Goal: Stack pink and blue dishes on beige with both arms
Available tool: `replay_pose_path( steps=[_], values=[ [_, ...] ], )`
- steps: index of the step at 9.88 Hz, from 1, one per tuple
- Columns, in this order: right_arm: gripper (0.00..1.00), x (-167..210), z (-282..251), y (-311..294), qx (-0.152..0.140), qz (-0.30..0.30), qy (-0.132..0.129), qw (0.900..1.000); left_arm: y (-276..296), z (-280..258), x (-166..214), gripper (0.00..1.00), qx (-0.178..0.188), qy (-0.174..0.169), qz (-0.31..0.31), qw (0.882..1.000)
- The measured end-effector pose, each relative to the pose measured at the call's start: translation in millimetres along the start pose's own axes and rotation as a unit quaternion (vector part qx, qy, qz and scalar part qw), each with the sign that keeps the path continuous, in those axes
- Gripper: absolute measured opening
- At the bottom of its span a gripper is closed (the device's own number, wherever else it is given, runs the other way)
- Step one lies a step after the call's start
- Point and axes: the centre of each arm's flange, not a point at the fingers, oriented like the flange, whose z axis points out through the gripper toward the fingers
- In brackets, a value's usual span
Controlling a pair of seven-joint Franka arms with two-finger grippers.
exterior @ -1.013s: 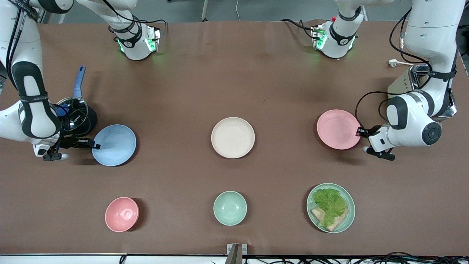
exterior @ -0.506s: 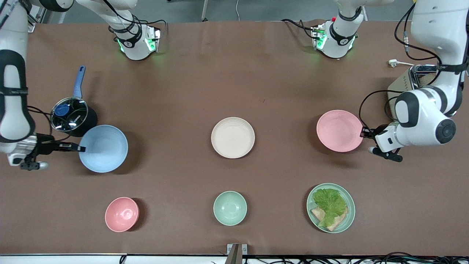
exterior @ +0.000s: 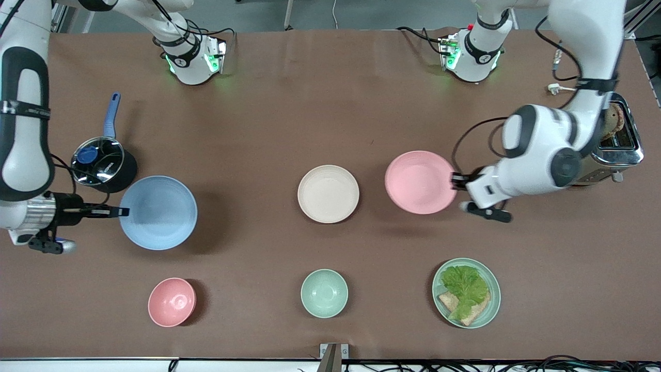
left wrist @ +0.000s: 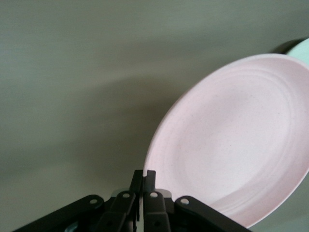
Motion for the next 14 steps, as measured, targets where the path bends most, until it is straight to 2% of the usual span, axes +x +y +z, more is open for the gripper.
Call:
replay_pose_path(
  steps=[1, 3, 6, 8, 11, 13, 14],
  values=[
    [0.04, -2, 5, -24, -0.004, 0.007, -0.004, 1.0, 37, 23, 2, 0.04, -0.013, 0.013, -0.025, 1.0],
    [0.04, -7, 16, -64, -0.012, 0.018, -0.009, 1.0, 98, 66, 8, 0.04, -0.04, 0.011, -0.08, 0.996],
    [0.04, -11, 28, -98, -0.018, 0.019, -0.008, 1.0, 166, 124, 9, 0.04, -0.026, 0.026, -0.134, 0.99],
    [0.04, -16, 32, -113, -0.016, 0.018, -0.012, 1.0, 176, 146, 4, 0.04, -0.027, 0.023, -0.139, 0.99],
    [0.04, -39, 44, -157, -0.008, 0.017, -0.014, 1.0, 160, 158, -1, 0.06, 0.003, 0.022, -0.121, 0.992],
    [0.04, -60, 61, -194, -0.004, 0.011, -0.024, 1.0, 161, 154, 1, 0.15, 0.003, 0.027, -0.119, 0.993],
    [0.04, -70, 75, -215, -0.002, 0.005, -0.026, 1.0, 160, 141, 7, 0.31, -0.001, 0.04, -0.119, 0.992]
  ],
)
